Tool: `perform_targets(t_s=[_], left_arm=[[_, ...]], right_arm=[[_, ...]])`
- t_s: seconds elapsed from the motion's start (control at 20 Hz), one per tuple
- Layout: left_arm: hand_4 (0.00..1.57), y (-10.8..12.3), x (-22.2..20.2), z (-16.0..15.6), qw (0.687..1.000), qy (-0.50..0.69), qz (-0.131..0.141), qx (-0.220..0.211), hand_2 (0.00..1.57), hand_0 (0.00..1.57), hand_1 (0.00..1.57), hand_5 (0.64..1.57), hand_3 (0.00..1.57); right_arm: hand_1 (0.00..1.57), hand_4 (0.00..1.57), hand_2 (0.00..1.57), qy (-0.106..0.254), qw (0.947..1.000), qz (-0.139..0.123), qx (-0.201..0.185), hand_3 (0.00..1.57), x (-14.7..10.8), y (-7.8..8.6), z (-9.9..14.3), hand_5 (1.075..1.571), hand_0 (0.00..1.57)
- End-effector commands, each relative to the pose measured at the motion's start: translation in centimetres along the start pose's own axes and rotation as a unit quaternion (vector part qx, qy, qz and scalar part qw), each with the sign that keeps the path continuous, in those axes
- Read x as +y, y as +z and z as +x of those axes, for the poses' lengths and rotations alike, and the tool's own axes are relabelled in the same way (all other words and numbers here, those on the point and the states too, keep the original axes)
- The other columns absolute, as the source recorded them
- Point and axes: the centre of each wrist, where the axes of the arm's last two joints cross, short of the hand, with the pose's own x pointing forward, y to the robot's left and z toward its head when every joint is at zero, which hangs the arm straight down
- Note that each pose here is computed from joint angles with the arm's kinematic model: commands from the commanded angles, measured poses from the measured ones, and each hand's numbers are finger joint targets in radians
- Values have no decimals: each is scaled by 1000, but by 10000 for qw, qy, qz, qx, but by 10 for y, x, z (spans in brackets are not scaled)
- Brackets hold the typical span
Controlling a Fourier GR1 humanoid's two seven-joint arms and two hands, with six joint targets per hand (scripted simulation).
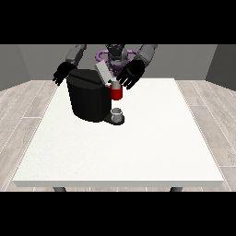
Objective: Insert the coffee pod into the coffee machine and close the lid
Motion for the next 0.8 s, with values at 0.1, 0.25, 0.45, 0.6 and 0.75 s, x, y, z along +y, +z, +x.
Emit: perform_targets(t_s=[0.1, 0.25, 0.45, 0.6, 0.75], left_arm=[[487, -2, 25, 3, 10000, -25, 33, 50, 1279, 1236, 1236, 1571, 1197], [485, 2, 12, -11, 9999, 110, -18, -11, 1265, 1221, 1221, 1571, 1171], [460, 1, -20, -5, 9993, 166, -323, 106, 1239, 1211, 1211, 1571, 1123], [443, 0, 4, -6, 10000, -24, -44, 2, 1167, 1129, 1129, 1571, 1028], [442, -2, 3, 0, 9997, -137, -193, 54, 1158, 1118, 1118, 1571, 990]], right_arm=[[0, 442, 0, -9, 9998, 110, -178, 0, 14, 3, 1, 1571, 0], [0, 448, 0, -51, 9998, 53, -173, 0, 8, -4, 16, 1571, 0], [0, 415, 0, -7, 9998, -116, 149, 0, -5, 7, -10, 1571, 0], [0, 437, 0, 27, 10000, -51, -16, 0, 8, 4, 4, 1571, 0], [0, 418, 0, 10, 9997, -203, 98, 0, 3, 2, -3, 1571, 0]])
